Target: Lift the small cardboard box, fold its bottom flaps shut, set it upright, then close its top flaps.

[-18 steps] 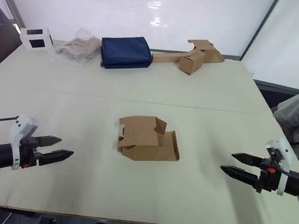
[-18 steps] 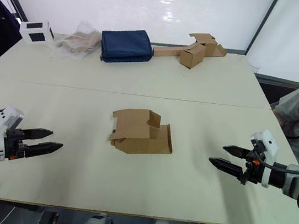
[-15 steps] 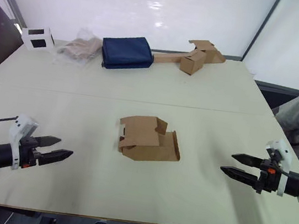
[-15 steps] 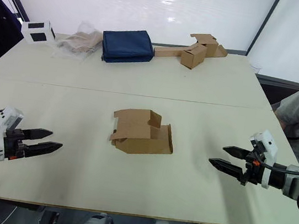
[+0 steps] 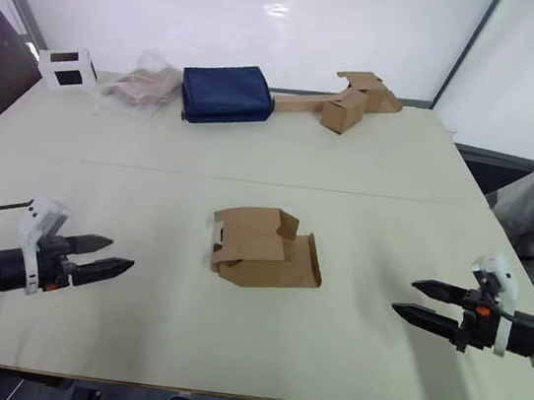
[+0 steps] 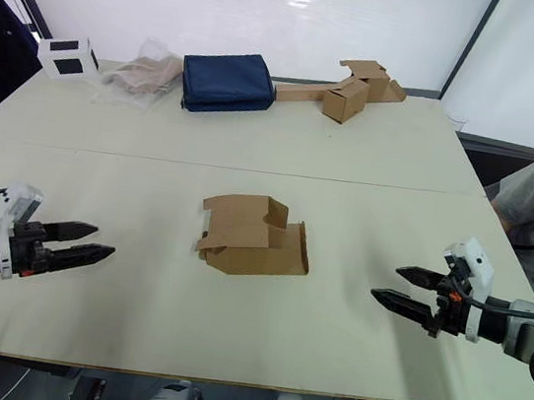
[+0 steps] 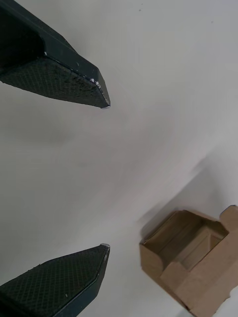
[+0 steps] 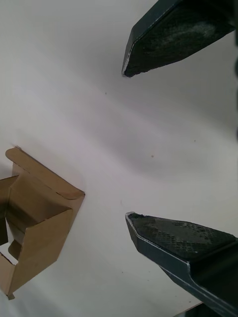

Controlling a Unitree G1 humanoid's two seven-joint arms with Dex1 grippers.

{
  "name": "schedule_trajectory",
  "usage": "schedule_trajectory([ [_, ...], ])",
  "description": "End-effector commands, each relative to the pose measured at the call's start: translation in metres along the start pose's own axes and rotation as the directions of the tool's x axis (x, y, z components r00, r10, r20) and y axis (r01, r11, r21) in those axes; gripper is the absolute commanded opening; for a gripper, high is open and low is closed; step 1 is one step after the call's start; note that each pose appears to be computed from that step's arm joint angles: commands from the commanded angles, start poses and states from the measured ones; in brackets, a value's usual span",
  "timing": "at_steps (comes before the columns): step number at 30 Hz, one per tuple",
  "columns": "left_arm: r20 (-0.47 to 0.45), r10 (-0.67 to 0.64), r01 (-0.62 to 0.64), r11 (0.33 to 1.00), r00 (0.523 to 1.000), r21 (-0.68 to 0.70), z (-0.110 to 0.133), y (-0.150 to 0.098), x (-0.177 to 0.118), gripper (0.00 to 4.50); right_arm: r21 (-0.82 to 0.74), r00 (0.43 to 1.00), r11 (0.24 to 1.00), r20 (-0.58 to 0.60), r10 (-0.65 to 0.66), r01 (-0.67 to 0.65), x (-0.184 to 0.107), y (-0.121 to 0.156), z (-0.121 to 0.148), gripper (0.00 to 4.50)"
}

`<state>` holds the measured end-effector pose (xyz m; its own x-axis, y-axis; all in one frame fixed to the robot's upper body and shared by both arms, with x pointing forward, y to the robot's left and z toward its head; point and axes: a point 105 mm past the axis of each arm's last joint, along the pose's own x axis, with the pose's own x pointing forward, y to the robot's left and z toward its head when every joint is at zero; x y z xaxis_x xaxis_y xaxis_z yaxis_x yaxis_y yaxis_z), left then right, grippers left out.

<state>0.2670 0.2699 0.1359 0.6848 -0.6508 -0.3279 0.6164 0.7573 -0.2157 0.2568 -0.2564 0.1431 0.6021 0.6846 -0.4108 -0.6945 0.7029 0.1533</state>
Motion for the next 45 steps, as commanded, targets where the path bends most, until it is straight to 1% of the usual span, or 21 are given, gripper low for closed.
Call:
schedule_trajectory([
  [1,0.006,-0.009,0.009,1.0,1.0,0.007,0.004,-0.002,0.001,4.5,-0.035,0.999,0.999,0.04,-0.006,0.007,-0.005,0.004,0.009,4.47],
  [10,0.025,-0.028,0.028,0.999,0.999,-0.018,0.005,-0.002,0.004,4.5,-0.06,0.997,0.998,0.07,-0.028,0.032,-0.003,0.001,0.017,4.47],
  [15,0.031,-0.013,0.013,1.0,0.999,0.004,0.006,-0.001,0.009,4.5,-0.059,0.997,0.997,0.068,-0.037,0.041,0.0,-0.001,0.015,4.47],
  [16,0.058,-0.019,0.02,0.999,0.998,-0.029,0.011,-0.001,0.01,4.5,-0.063,0.997,0.997,0.069,-0.033,0.038,0.001,-0.001,0.016,4.47],
  [18,0.114,-0.057,0.073,0.987,0.992,-0.144,0.018,-0.006,0.011,4.5,-0.076,0.997,0.997,0.081,-0.019,0.025,0.003,0.003,0.023,4.47],
  [20,0.136,-0.096,0.124,0.968,0.986,-0.22,0.021,-0.011,0.012,4.5,-0.085,0.996,0.996,0.092,0.003,0.005,0.004,0.01,0.028,4.47],
  [21,0.146,-0.124,0.162,0.944,0.981,-0.288,0.019,-0.014,0.015,4.5,-0.088,0.994,0.996,0.106,0.028,-0.019,0.005,0.016,0.034,4.47],
  [22,0.175,-0.167,0.222,0.901,0.97,-0.373,0.019,-0.017,0.021,4.5,-0.106,0.991,0.993,0.112,0.067,-0.055,0.01,0.027,0.041,4.47],
  [24,0.257,-0.286,0.381,0.767,0.923,-0.516,0.021,-0.029,0.036,4.5,-0.159,0.982,0.978,0.108,0.154,-0.136,0.02,0.052,0.052,4.47],
  [25,0.256,-0.329,0.417,0.728,0.909,-0.545,0.018,-0.036,0.045,4.5,-0.181,0.977,0.97,0.107,0.184,-0.162,0.024,0.062,0.056,4.47],
  [27,0.211,-0.392,0.438,0.688,0.895,-0.578,0.008,-0.047,0.063,4.5,-0.217,0.97,0.958,0.111,0.217,-0.19,0.031,0.076,0.062,4.47],
  [29,0.191,-0.43,0.452,0.662,0.883,-0.598,0.004,-0.053,0.076,4.5,-0.243,0.967,0.949,0.105,0.234,-0.203,0.037,0.087,0.065,4.47],
  [33,0.199,-0.458,0.473,0.627,0.867,-0.619,0.007,-0.055,0.096,4.5,-0.279,0.964,0.936,0.088,0.25,-0.217,0.042,0.102,0.064,4.47],
  [34,0.206,-0.464,0.482,0.622,0.862,-0.617,0.01,-0.055,0.101,4.5,-0.287,0.965,0.933,0.082,0.25,-0.217,0.044,0.105,0.063,4.47],
  [37,0.233,-0.513,0.539,0.599,0.826,-0.592,0.028,-0.063,0.116,4.5,-0.285,0.968,0.933,0.058,0.245,-0.219,0.046,0.116,0.051,4.47],
  [41,0.229,-0.543,0.559,0.585,0.808,-0.588,0.033,-0.066,0.125,4.5,-0.268,0.973,0.942,0.058,0.224,-0.201,0.047,0.118,0.045,4.47],
  [45,0.229,-0.57,0.579,0.565,0.789,-0.588,0.039,-0.072,0.139,4.5,-0.26,0.975,0.948,0.074,0.209,-0.183,0.047,0.119,0.045,4.47],
])
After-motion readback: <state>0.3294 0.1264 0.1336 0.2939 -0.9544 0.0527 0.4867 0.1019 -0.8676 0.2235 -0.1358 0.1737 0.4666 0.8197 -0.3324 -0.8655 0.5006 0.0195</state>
